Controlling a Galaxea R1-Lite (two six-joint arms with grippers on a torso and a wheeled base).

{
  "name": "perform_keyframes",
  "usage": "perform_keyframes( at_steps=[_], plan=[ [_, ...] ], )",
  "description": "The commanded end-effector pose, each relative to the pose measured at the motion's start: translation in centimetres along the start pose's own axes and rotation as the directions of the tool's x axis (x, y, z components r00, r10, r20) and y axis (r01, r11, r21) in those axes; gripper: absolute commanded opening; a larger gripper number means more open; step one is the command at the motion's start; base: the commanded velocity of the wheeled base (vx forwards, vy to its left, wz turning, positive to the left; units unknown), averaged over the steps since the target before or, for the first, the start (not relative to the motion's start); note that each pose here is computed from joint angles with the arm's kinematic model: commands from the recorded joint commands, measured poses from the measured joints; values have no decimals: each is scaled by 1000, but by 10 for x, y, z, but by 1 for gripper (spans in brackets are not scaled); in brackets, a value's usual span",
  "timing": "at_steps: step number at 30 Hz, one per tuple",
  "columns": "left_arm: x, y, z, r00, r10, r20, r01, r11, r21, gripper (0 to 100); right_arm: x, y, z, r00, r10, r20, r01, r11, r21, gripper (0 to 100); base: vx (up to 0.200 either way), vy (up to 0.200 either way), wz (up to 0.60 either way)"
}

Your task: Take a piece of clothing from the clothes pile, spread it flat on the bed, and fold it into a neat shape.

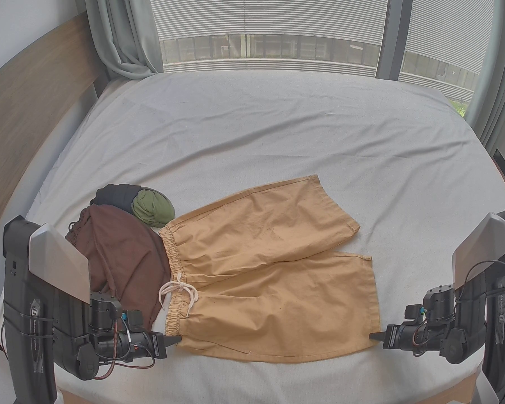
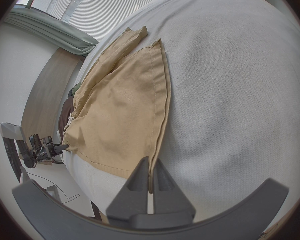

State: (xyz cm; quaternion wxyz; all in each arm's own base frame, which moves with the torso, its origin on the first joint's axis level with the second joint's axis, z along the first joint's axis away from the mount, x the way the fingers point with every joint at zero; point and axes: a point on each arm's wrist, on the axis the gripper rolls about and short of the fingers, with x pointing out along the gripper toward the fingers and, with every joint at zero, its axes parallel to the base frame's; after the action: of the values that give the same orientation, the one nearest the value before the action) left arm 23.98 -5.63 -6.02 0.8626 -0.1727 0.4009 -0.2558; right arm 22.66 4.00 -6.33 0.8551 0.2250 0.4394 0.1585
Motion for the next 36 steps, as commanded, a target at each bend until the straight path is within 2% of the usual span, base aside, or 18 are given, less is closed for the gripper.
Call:
perform_keyframes(
  at_steps=[1, 9, 16, 36],
  plan=[
    [-4, -4, 3, 1000, -8, 14, 8, 1000, 7, 0, -3, 2, 0, 1000, 2, 1, -2, 1000, -3, 0, 0, 0, 0],
    [-22, -17, 4, 1000, -20, 19, 20, 1000, 13, 0, -19, 16, 1, 1000, 27, 15, -27, 999, -38, 0, 0, 0, 0],
    [-45, -25, 1, 1000, -16, 21, 16, 1000, 6, 0, -25, 17, -3, 1000, 18, 1, -18, 999, -40, 0, 0, 0, 0],
    [-66, -40, 10, 998, -36, 42, 36, 999, 19, 0, -46, 33, 8, 997, 47, 66, -38, 991, -131, 0, 0, 0, 0]
  ],
)
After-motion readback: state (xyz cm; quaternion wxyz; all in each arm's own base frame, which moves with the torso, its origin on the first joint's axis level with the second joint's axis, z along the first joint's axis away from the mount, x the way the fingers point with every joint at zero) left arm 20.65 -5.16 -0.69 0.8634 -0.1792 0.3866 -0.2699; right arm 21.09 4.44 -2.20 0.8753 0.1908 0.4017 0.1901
